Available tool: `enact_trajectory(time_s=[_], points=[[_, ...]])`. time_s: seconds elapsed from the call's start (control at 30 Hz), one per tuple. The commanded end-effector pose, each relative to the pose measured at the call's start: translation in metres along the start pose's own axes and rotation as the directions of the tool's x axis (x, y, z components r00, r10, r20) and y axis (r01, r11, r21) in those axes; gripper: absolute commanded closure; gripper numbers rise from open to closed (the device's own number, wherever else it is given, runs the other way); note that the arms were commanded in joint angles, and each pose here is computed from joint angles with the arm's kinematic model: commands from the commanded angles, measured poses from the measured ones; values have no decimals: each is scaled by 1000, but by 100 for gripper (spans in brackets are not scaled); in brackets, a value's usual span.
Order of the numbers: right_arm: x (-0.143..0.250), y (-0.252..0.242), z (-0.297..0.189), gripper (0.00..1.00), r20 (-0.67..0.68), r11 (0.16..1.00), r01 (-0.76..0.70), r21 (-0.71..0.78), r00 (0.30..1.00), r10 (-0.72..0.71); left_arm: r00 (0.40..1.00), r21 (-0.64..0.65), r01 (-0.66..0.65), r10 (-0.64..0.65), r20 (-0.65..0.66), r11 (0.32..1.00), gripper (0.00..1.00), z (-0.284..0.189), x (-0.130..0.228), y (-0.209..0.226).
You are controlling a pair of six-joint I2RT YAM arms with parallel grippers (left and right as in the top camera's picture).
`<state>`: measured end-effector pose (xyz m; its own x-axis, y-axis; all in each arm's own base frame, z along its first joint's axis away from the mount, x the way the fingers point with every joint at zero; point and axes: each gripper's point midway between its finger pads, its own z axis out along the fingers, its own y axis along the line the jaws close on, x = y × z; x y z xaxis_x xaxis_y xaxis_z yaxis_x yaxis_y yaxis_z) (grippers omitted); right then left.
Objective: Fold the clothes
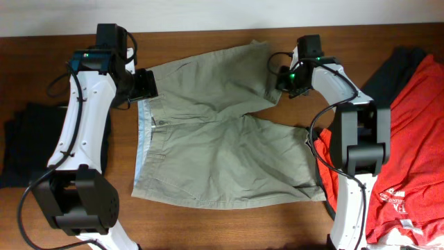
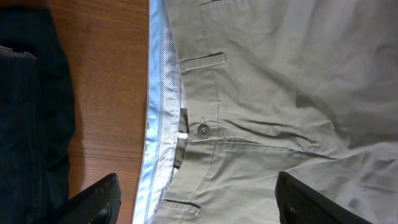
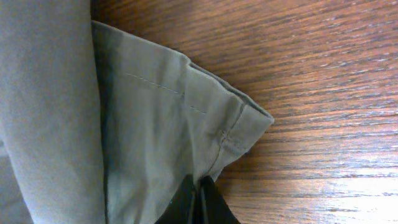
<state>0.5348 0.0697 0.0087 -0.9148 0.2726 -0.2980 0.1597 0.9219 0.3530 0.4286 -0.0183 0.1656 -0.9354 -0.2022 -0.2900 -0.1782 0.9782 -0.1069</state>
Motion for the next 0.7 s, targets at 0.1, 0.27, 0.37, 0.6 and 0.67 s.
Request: enact_trajectory(time_s=[0.1,0.27,0.37,0.6,0.67], points=[[-91,-68,-126,62,236,986,-168,15,958,160,998,11,7,-8,60,1000,21,-5,-13,-2],[-18,-120,-146,38,9,935,-255,246,965,261,999,6,8,-9,43,1000,15,-5,-9,-1],[3,-103,-194,35,-36,950,-194,246,977,209,997,7,-81,81,13,997,15,15,-3,0],[64,-65,-216,25,-253,963,-77,259,957,144,891,498,-308,429,-147,811,22,142,58,-67],[64,-59,-214,25,-255,965,-59,254,959,126,880,541,-279,437,-186,793,38,155,73,-77]])
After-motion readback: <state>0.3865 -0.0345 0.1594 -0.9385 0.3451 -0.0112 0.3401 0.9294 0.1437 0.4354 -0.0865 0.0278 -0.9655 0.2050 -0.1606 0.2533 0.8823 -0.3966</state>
